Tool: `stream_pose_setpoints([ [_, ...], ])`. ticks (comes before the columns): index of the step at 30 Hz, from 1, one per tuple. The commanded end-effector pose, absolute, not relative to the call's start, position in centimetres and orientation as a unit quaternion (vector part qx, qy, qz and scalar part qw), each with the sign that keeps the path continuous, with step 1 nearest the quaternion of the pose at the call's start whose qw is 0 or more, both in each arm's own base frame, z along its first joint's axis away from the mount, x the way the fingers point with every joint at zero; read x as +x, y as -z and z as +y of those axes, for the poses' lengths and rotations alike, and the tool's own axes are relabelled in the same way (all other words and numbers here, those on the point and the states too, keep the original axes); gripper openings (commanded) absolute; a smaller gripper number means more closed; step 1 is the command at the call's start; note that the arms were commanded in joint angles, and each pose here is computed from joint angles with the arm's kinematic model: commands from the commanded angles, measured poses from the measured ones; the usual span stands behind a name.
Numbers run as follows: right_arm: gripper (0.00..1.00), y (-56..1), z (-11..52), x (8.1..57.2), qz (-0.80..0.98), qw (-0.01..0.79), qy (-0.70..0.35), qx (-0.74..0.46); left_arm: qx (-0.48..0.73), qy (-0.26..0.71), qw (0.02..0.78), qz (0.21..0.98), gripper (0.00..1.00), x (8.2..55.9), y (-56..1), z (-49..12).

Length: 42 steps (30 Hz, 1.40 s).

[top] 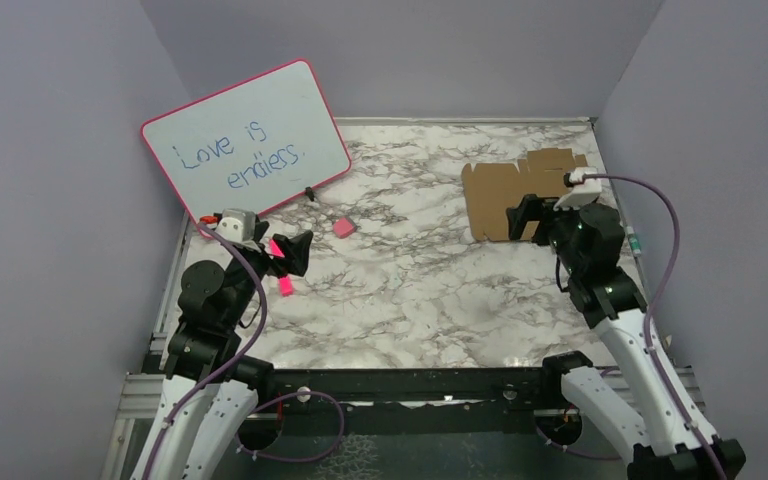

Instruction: Fold the paper box

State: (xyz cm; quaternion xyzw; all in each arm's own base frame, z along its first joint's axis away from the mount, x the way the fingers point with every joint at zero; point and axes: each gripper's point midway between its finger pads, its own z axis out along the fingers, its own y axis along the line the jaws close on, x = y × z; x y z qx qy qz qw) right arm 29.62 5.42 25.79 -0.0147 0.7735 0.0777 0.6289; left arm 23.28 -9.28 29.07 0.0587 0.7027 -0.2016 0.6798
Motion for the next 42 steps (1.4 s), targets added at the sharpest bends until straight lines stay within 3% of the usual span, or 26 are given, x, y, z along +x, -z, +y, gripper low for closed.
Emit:
stream_pose_setpoints([
  [1, 1.0, -23.4, 7.4, 31.0, 0.814, 0.569, -0.117, -0.025, 0.083, 0.21, 0.672, 0.705, 0.99, 22.8, -28.7, -10.1],
  [27, 0.98, -8.0, 12.5, 47.8, 0.87, 0.459, -0.174, 0.053, 0.102, 0.208, 0.677, 0.699, 0.99, 22.5, -28.7, -10.6],
  [35, 0.98, -4.7, 14.0, 46.7, 0.89, 0.409, -0.196, 0.043, 0.106, 0.21, 0.674, 0.7, 0.99, 22.5, -28.5, -10.8],
  [42, 0.98, -2.6, 17.0, 41.0, 0.907, 0.35, -0.233, 0.005, 0.109, 0.212, 0.674, 0.7, 0.99, 22.5, -28.5, -10.9],
])
